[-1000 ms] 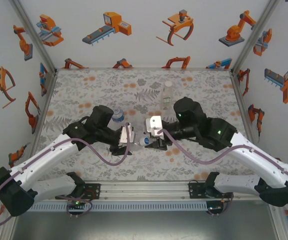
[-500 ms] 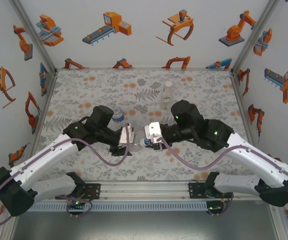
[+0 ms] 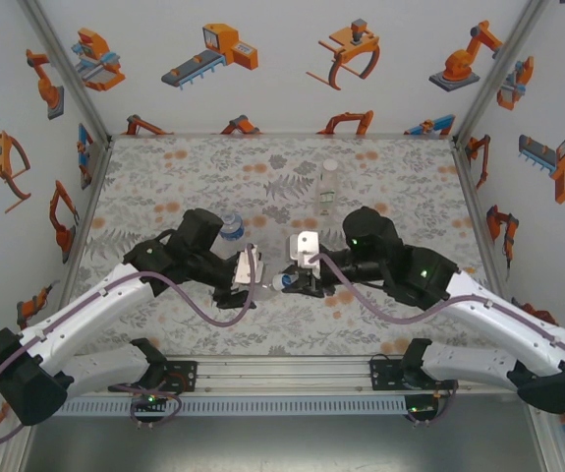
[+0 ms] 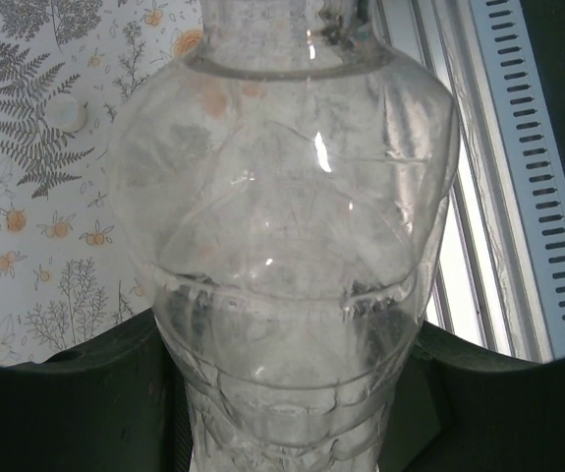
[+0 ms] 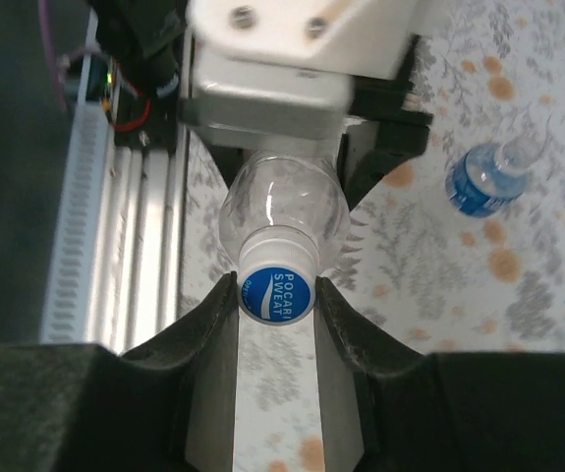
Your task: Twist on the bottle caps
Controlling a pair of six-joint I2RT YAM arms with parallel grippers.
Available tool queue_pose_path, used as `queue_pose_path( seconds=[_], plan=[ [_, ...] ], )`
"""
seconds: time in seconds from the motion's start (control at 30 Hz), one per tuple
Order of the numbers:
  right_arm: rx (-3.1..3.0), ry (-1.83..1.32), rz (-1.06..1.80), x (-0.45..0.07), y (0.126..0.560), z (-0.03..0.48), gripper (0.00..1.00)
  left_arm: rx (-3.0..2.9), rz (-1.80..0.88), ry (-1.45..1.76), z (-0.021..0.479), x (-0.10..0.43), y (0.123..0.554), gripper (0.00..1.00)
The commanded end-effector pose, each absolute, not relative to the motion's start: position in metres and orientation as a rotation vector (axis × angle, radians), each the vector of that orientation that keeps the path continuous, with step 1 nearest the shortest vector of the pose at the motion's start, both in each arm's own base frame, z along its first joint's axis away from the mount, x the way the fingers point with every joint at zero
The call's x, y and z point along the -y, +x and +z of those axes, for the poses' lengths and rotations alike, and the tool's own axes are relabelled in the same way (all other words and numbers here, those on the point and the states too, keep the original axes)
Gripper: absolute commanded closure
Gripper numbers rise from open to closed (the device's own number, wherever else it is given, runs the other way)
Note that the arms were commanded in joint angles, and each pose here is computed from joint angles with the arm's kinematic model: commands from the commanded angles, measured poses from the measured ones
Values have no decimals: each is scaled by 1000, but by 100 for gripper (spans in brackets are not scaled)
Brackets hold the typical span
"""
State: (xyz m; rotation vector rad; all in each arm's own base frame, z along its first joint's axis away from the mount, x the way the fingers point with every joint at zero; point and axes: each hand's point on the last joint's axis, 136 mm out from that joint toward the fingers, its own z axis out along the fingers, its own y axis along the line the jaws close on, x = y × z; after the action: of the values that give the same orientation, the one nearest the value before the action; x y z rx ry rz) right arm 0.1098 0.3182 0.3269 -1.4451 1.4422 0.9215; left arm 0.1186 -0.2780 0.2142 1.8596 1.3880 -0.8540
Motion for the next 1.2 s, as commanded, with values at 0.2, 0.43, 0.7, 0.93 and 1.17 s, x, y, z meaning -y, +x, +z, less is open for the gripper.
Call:
queue_pose_path(
  seconds=[0.2, 0.43, 0.7, 0.93, 1.17],
  plan=[
    [-2177, -115, 1229, -302, 181, 306, 100, -1310, -868, 1836, 234, 285, 119, 95],
    [-2307, 268, 1211, -295, 195, 282, 100, -1317, -871, 1835, 234, 286, 119, 95],
    [-2212, -14, 1172, -302, 194, 308, 77, -1319, -871, 1836, 233, 286, 119, 95],
    [-1935, -652, 995, -299, 171, 352, 45, -1321, -873, 1835, 233, 286, 119, 94],
    [-1467, -1321, 834, -302, 121, 370, 45, -1320, -867, 1834, 233, 285, 119, 94]
  ],
)
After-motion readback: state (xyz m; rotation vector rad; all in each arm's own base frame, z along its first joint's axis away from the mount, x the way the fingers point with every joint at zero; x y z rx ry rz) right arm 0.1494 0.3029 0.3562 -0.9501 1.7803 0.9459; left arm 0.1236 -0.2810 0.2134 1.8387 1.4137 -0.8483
